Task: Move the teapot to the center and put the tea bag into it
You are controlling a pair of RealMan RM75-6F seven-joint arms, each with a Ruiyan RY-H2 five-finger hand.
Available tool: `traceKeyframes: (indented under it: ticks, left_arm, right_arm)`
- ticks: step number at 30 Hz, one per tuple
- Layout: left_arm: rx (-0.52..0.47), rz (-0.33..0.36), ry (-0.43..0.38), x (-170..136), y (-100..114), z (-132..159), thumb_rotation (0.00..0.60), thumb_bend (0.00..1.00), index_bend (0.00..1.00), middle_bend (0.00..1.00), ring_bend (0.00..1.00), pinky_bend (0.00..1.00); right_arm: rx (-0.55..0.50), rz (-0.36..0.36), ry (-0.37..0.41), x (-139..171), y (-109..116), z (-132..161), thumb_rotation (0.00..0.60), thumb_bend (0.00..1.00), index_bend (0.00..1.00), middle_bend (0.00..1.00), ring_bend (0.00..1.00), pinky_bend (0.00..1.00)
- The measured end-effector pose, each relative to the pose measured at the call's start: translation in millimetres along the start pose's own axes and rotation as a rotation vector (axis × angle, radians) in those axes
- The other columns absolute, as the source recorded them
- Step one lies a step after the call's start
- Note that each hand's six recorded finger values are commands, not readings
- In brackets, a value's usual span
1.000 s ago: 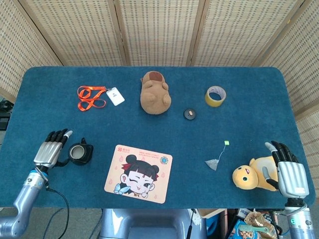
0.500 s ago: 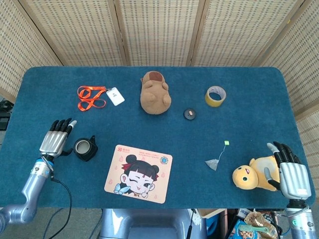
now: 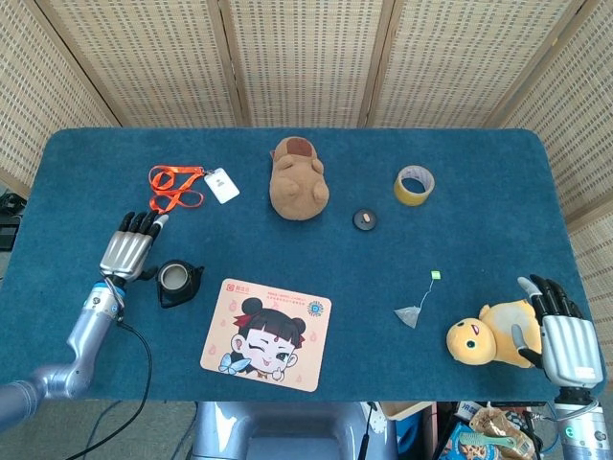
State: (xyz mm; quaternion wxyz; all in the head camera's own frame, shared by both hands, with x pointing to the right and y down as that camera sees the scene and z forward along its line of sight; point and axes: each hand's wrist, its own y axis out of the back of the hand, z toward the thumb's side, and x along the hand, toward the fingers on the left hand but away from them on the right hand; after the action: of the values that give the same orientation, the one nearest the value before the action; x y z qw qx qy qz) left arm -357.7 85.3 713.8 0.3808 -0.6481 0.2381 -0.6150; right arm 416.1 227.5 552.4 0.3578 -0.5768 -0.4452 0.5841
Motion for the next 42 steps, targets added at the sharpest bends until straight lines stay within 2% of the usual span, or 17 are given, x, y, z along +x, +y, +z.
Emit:
traceKeyframes:
  ticks: [8,16,23,30,34,42]
  left_arm:
    - [-0.001,0.017,-0.037,12.2,11.1,22.5,0.6,0.29,0.0,0.0,0.0,0.0]
    - [-0.018,0.047,-0.075,5.0,21.7,34.8,0.6,0.29,0.0,0.0,0.0,0.0]
    - [-0.049,0.092,-0.085,-20.5,35.3,25.0,0.6,0.29,0.01,0.0,0.0,0.0]
    - [-0.083,0.088,-0.108,-56.1,40.0,17.4,0.6,0.29,0.13,0.05,0.0,0.0]
    - [-0.087,0.081,-0.124,-76.3,40.4,14.9,0.6,0.29,0.16,0.12,0.08,0.0]
    - [-0.105,0.074,-0.166,-109.9,39.4,21.3,0.6,0.29,0.23,0.18,0.2,0.0]
  right_arm:
    - [0.0,-0.002,-0.007,1.4,0.8,-1.3,0.6,0.57,0.18,0.21,0.14,0.31]
    - [-0.005,-0.009,-0.005,2.9,2.8,-1.5,0.6,0.57,0.18,0.21,0.14,0.31]
    - [-0.011,-0.009,-0.005,2.9,1.9,-2.4,0.6,0.57,0.18,0.21,0.14,0.31]
    - [-0.016,-0.008,0.017,-0.5,0.2,2.1,0.6,0.57,0.18,0.21,0.14,0.31]
    - [-0.018,-0.006,0.027,-2.0,-0.2,5.3,0.6,0.57,0.18,0.21,0.14,0.31]
    - [-0.023,-0.007,0.033,-1.6,-0.6,6.8,0.6,0.57,0.18,0.21,0.14,0.31]
